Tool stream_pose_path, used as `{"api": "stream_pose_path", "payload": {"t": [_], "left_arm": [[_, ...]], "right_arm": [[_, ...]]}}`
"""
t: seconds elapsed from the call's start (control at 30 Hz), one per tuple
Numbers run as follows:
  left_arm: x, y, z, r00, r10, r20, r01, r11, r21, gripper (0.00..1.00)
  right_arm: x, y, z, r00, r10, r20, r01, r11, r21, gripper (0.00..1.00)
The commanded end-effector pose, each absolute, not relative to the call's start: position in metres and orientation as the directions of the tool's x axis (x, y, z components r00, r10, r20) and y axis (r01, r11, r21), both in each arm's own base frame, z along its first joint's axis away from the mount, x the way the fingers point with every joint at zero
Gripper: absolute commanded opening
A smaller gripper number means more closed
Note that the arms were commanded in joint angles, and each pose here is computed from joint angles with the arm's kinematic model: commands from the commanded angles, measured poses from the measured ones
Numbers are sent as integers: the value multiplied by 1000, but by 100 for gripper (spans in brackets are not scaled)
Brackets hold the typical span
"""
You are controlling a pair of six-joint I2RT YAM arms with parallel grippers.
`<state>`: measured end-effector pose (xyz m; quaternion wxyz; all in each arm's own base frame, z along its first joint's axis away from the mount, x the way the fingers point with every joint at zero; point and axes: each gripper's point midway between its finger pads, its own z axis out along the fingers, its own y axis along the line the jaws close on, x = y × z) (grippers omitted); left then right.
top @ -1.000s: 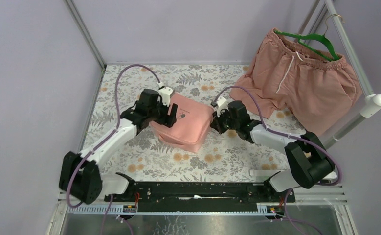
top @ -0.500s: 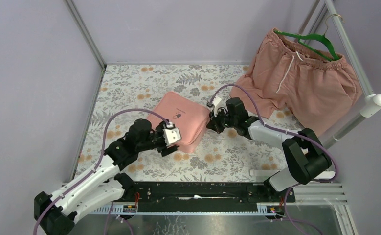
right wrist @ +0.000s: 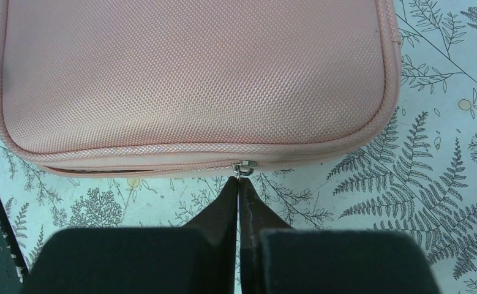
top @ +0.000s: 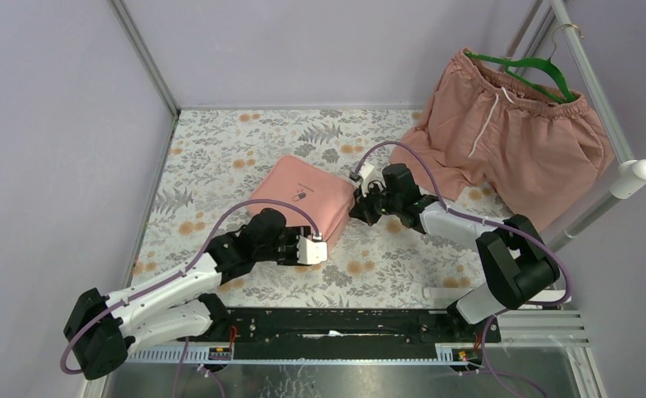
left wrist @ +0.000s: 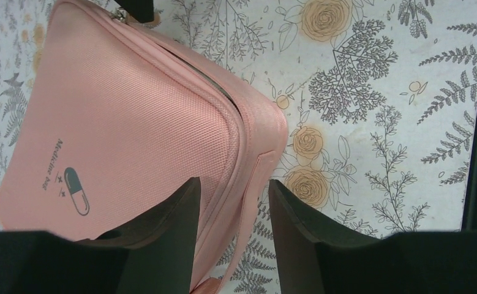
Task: Organize the medicine kit
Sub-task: Zip the medicine box at the center of the board.
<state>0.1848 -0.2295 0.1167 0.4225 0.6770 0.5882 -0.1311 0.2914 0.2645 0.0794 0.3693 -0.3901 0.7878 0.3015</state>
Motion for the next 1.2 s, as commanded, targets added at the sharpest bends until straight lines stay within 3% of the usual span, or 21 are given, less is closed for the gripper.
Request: {"api": "stream_pose_path", "payload": {"t": [0.0,0.47,0.77,0.87,1.17], "left_arm": [[188,-227,107,299,720,-626,890,26,454,51],[208,-227,92,296,774,-560,849,55,525,52],[217,-232,84,273,802,-531,846,64,530,27],[219,-235,84,257,800,-542,850,80,520,2],[222,-242,80,215,800,-559,865,109,489,0]], "right_arm": [[303,275,101,-363,-366,-857,-866,472,165,3],[301,272,98,-377,-366,-851,-863,472,179,3],[299,269,96,-383,-363,-850,-861,472,186,3],[295,265,92,-384,-373,-845,-859,479,179,3],[272,259,91,-427,-334,-840,-842,486,235,1]]}}
